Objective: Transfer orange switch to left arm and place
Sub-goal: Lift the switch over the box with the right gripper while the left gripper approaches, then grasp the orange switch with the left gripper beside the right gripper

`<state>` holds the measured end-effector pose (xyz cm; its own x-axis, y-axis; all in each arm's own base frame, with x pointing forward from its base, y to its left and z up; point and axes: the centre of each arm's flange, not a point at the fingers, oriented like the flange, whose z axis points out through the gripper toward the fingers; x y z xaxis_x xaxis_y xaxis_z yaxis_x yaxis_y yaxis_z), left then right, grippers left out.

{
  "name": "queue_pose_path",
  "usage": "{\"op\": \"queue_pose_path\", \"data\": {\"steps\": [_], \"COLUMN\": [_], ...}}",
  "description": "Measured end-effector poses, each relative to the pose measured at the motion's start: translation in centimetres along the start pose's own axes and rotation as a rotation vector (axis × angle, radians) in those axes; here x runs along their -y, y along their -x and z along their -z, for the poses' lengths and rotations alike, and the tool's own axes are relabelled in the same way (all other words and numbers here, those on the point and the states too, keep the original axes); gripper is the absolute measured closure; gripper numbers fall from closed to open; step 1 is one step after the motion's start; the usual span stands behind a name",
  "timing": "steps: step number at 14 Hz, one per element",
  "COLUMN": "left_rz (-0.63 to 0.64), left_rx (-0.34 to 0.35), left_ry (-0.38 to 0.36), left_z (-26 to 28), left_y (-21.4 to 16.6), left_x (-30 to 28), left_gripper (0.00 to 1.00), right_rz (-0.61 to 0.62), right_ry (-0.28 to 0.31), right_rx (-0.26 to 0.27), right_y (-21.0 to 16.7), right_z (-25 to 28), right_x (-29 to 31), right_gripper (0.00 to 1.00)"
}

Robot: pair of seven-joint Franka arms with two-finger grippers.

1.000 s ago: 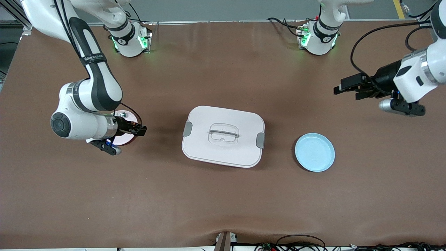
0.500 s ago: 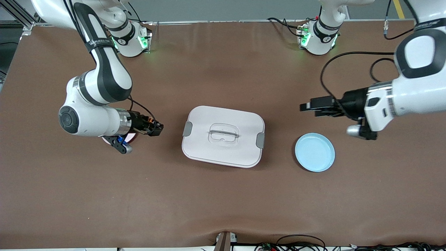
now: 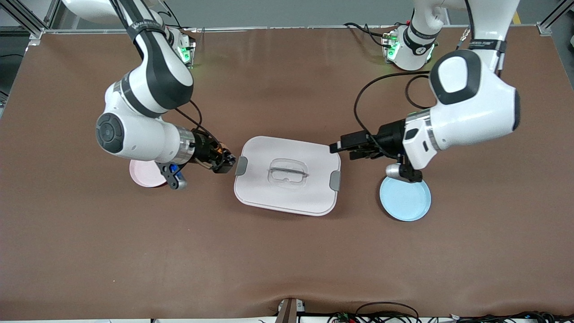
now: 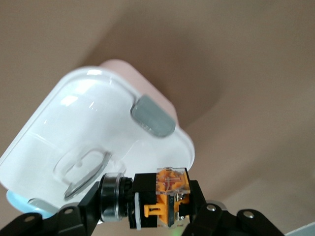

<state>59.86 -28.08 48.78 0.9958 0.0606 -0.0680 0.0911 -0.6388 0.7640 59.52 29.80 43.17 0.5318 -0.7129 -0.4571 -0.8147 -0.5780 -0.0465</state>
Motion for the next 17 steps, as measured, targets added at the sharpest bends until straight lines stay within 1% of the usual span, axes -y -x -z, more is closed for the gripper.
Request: {"op": "queue_pose_path", "data": {"steps": [2,3,6,8,11,14,17], "left_rz": [0.009,0.024,0.068,0.087,0.095,0.085,0.068], "left_rx": [-0.044,-0.064,-0.120,-0.121,-0.112,-0.119,-0.127], "left_ry": [0.009,0.027,0.070,0.085,0.094,0.090,0.080], "left_z": [-1.3,-1.9,-2.9,-4.1,-6.0,-7.5,-9.1], "left_y": [0.3,0.3,0.1,0.2,0.9,1.6,2.3], "left_x": [-0.5,-0.6,-0.4,-0.4,-0.8,-1.5,-1.8], "left_gripper": [0.00,0.00,0.00,0.00,0.00,0.00,0.00], "right_rz": [-0.055,-0.091,-0.188,-0.235,-0.288,-0.320,-0.335], "right_ry": [-0.010,-0.019,-0.064,-0.101,-0.136,-0.159,-0.207], "right_rx": [0.024,0.033,0.032,0.030,0.037,0.046,0.050], "right_y": [1.3,1.6,2.9,3.9,5.0,6.3,7.9], "right_z": [-0.6,-0.7,-0.7,-0.5,-0.2,-0.5,-1.2], "right_x": [0.8,1.2,3.1,4.5,6.6,8.4,9.6], "right_gripper": [0.27,0.27,0.27,0.27,0.27,0.27,0.27]}}
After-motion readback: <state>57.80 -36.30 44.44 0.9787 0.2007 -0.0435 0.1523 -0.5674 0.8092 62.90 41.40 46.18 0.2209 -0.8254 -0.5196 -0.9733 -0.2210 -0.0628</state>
